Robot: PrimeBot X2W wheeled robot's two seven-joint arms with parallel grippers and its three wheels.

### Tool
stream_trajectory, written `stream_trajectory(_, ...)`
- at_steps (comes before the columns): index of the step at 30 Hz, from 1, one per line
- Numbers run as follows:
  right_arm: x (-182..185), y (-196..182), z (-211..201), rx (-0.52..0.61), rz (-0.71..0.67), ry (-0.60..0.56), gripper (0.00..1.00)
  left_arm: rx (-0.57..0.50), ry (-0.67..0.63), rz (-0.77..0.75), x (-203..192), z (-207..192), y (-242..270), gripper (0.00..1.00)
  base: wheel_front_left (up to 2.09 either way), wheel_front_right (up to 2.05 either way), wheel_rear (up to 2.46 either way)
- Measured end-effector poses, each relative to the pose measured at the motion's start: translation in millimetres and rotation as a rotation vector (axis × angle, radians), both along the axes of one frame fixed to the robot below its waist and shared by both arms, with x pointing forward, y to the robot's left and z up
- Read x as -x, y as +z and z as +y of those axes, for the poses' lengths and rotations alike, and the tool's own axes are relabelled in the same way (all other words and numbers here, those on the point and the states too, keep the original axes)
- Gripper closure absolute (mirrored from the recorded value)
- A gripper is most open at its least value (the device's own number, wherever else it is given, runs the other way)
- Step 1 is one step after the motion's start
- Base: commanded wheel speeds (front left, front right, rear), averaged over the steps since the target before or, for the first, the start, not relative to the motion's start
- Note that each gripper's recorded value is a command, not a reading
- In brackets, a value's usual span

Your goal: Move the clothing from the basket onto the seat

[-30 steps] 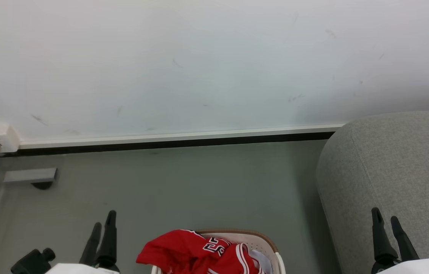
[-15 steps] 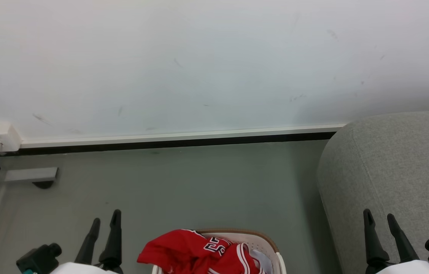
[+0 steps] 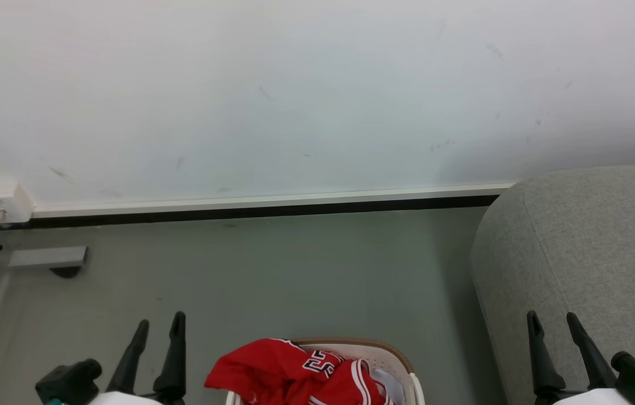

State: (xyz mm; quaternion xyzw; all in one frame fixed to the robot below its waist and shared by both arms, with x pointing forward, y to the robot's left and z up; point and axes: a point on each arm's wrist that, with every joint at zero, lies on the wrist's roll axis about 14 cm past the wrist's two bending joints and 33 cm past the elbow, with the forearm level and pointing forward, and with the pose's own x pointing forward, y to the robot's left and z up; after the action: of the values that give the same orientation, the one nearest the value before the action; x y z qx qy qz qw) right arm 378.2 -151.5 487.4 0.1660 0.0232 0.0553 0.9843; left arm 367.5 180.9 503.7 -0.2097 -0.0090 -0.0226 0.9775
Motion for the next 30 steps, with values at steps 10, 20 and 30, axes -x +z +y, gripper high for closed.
stream_trajectory(10,2,0,-7,0.023,-0.014,-0.02,0.0,-0.102,-0.024,-0.011,1,-5,-1,0.0,0.0,0.0,0.0)
stream_trajectory(20,4,-7,-13,0.051,-0.008,-0.039,0.0,-0.184,-0.029,-0.019,4,-4,-3,0.0,0.0,0.0,0.0)
stream_trajectory(30,5,-13,-13,0.086,-0.002,-0.034,0.0,-0.226,-0.032,-0.025,6,-4,-5,0.0,0.0,0.0,0.0)
